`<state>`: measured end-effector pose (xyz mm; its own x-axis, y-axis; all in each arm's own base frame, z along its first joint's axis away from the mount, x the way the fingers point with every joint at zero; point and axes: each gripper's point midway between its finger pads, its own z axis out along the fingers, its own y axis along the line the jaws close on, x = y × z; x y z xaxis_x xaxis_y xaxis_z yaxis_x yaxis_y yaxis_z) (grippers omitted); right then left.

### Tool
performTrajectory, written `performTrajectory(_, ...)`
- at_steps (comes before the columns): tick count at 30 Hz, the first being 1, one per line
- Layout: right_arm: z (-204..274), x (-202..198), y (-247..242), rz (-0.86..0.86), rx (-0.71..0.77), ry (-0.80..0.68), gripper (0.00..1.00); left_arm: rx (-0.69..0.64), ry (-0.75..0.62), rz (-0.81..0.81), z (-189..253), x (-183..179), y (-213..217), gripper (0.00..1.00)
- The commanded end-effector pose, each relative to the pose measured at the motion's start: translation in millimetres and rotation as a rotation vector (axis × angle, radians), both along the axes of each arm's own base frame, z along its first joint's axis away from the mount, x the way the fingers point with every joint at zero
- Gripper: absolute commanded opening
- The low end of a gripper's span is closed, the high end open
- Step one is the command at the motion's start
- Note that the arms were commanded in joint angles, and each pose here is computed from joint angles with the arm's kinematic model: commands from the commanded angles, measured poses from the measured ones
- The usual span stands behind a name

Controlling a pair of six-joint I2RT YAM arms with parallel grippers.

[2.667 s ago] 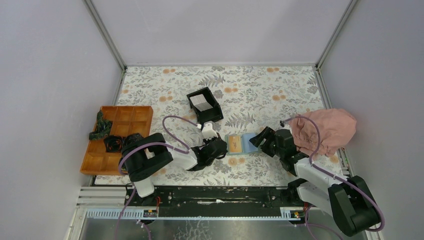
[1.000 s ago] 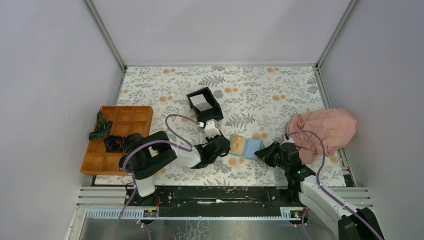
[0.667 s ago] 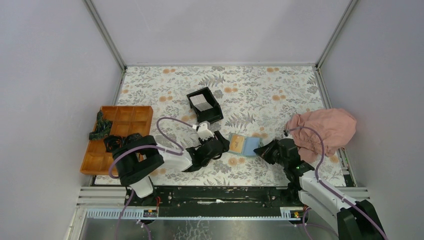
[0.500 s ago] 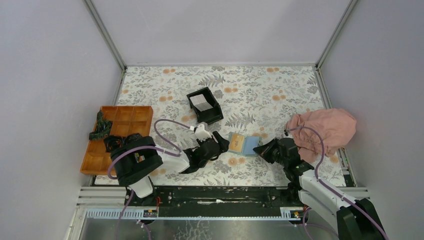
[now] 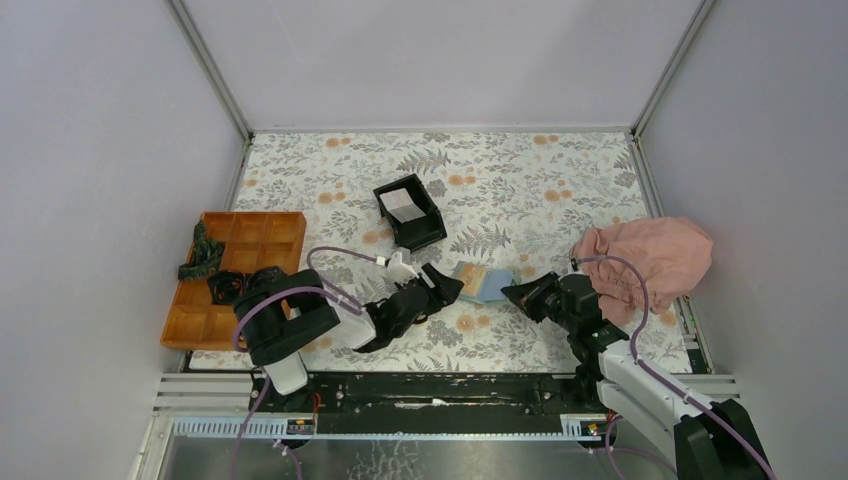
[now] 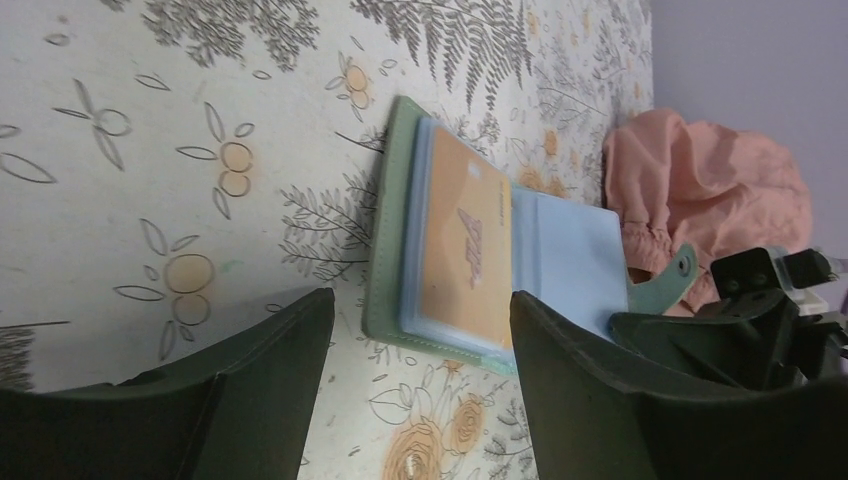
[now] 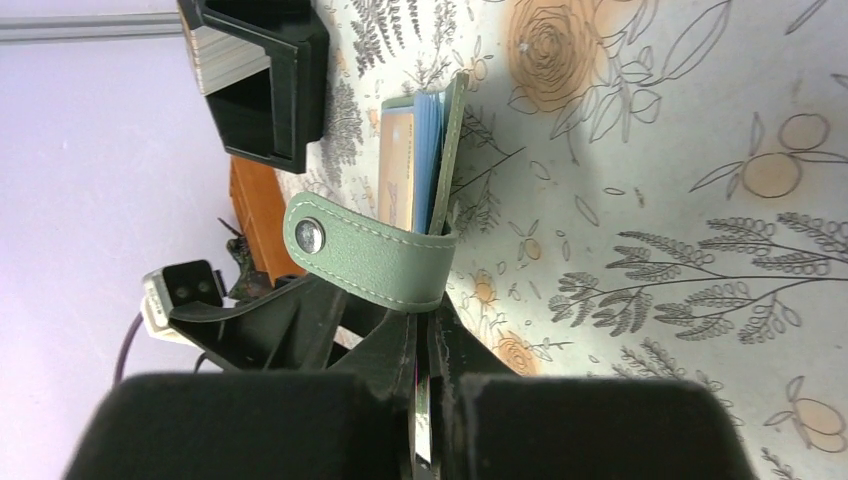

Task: Put the credit cards into the card holder
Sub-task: Close the card holder at the center of the board.

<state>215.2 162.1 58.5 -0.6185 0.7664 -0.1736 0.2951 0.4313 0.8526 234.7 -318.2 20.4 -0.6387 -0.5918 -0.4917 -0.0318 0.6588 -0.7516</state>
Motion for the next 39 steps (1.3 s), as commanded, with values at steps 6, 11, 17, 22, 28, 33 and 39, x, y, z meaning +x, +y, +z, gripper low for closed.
performTrajectory(6,25.5,5.2,15.3,0.031,0.108,-0.045,0.0,0.332,0.354,-0.133,-114.5,-78.0,62.3,0.75)
performTrajectory(11,21.7,0.8,17.5,0.063,0.097,-0.041,0.0,0.357,0.33,-0.079,-112.5,-68.9,71.4,0.73)
performTrajectory(17,9.4,-6.9,19.7,0.113,0.065,-0.018,0.0,0.363,0.268,-0.032,-101.3,-52.2,78.1,0.62)
performTrajectory(22,-2.9,-10.5,19.1,0.142,0.023,-0.001,0.0,0.371,0.209,-0.017,-89.1,-41.0,78.1,0.51)
performTrajectory(28,-7.8,-9.8,20.7,0.176,-0.012,-0.001,0.0,0.355,0.144,-0.028,-74.2,-32.6,72.2,0.35)
performTrajectory(33,-8.5,-6.7,25.7,0.221,-0.042,-0.003,0.0,0.305,0.071,-0.074,-53.9,-26.6,57.3,0.29)
performTrajectory(39,-12.2,-5.8,32.3,0.258,-0.071,0.005,0.0,0.232,0.018,-0.123,-35.7,-25.9,42.9,0.28)
